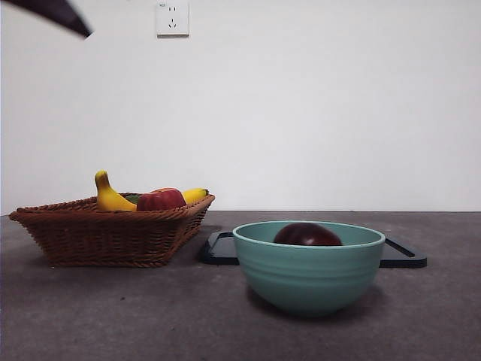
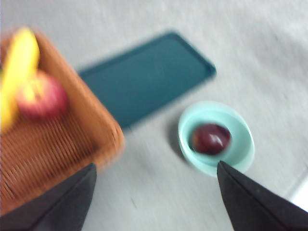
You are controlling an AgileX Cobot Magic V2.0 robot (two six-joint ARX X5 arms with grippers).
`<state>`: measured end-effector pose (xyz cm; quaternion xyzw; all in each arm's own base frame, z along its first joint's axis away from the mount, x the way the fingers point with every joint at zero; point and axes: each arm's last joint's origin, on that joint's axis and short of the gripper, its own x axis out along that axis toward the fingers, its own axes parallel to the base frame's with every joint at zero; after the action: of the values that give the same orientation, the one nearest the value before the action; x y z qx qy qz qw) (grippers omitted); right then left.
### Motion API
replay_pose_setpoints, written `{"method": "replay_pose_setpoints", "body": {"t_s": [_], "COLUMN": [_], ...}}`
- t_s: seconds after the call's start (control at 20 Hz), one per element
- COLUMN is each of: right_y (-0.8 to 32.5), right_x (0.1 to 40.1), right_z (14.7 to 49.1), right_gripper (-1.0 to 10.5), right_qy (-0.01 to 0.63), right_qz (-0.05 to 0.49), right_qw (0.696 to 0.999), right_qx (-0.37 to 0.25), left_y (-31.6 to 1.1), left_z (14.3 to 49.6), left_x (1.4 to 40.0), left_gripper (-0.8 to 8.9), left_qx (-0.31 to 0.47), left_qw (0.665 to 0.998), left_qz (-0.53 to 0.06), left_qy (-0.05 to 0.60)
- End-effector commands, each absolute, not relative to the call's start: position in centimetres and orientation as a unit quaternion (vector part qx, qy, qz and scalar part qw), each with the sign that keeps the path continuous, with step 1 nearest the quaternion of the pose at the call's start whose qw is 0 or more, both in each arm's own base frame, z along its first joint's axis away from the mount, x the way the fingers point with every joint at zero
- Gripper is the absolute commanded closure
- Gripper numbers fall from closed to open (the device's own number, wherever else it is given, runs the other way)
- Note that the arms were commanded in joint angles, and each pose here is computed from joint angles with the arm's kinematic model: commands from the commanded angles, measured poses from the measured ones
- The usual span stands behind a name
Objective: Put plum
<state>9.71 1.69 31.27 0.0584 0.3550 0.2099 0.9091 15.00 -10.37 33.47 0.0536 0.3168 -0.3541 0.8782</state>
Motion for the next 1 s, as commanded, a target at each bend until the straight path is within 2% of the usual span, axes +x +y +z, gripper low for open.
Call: {"method": "replay_pose_setpoints", "body": {"t_s": [0.05,0.3,0.65,0.9,1.0], "right_y": [1.7,1.9,2.7,5.4,6.9], "right_x": [9.7,9.9,11.2,15.0,16.7], "right_z": [31.8,31.7,31.1,29.8,28.8], "right_gripper": [5.4,5.4,5.4,5.4,5.4], "right_qy": [0.347,0.355,0.393,0.43,0.447], "right_qz": [0.214,0.23,0.264,0.296,0.29], "right_qw": [0.911,0.903,0.876,0.848,0.843], "right_qx": [0.058,0.072,0.094,0.092,0.073], "left_y": [-9.8,-9.0,-9.0,-9.1,-9.1], "left_z": [31.4,28.4,28.4,28.5,28.5], "left_x": [13.6,11.8,11.8,11.8,11.8], "left_gripper": [4.08,4.11,4.11,4.11,4.11], "left_qx": [0.033,0.002,0.0,-0.001,-0.001], "left_qw": [0.861,0.823,0.822,0.825,0.825], "left_qz": [-0.38,-0.426,-0.426,-0.428,-0.428], "left_qy": [0.337,0.375,0.377,0.37,0.37]}}
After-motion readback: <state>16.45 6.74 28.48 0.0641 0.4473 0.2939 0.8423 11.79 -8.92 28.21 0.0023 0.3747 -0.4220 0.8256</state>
